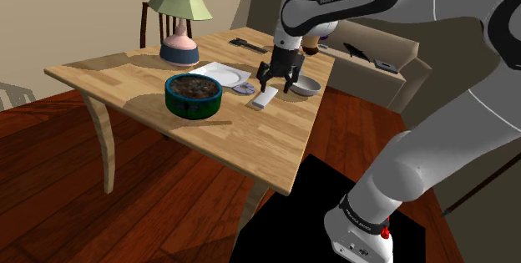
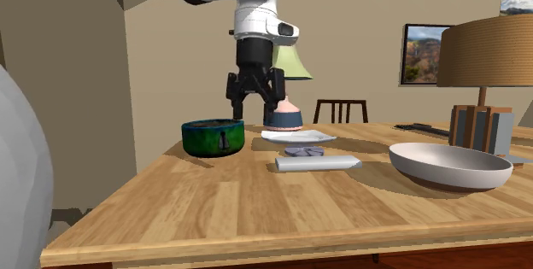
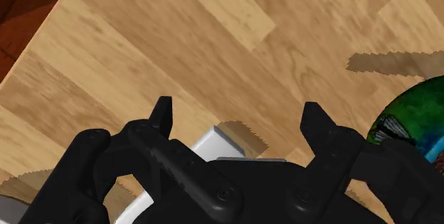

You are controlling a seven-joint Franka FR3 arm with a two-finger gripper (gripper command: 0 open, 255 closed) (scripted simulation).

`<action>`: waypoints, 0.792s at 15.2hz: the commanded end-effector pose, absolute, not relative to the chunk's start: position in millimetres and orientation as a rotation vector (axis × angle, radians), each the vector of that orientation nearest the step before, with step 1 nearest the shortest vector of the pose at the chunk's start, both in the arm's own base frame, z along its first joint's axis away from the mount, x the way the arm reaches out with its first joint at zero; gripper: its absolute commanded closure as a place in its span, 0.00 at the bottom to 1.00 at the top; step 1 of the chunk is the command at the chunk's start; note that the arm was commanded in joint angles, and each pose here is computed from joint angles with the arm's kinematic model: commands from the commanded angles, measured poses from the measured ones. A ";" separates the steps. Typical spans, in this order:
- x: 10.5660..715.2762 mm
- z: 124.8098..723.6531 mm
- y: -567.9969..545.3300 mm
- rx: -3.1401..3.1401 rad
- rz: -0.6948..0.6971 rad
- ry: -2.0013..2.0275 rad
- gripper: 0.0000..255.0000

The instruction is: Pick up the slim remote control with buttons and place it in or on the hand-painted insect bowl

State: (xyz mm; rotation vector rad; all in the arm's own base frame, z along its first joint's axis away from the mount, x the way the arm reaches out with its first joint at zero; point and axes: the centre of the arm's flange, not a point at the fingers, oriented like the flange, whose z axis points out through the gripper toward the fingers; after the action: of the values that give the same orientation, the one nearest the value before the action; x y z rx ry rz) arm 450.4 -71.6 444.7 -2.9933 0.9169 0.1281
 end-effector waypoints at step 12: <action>532.1 378.2 -192.7 -2.688 0.011 1.589 0.00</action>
State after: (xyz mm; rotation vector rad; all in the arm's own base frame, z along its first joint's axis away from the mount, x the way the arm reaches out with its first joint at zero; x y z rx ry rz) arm 526.5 -182.2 382.4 -2.7187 1.5370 0.0215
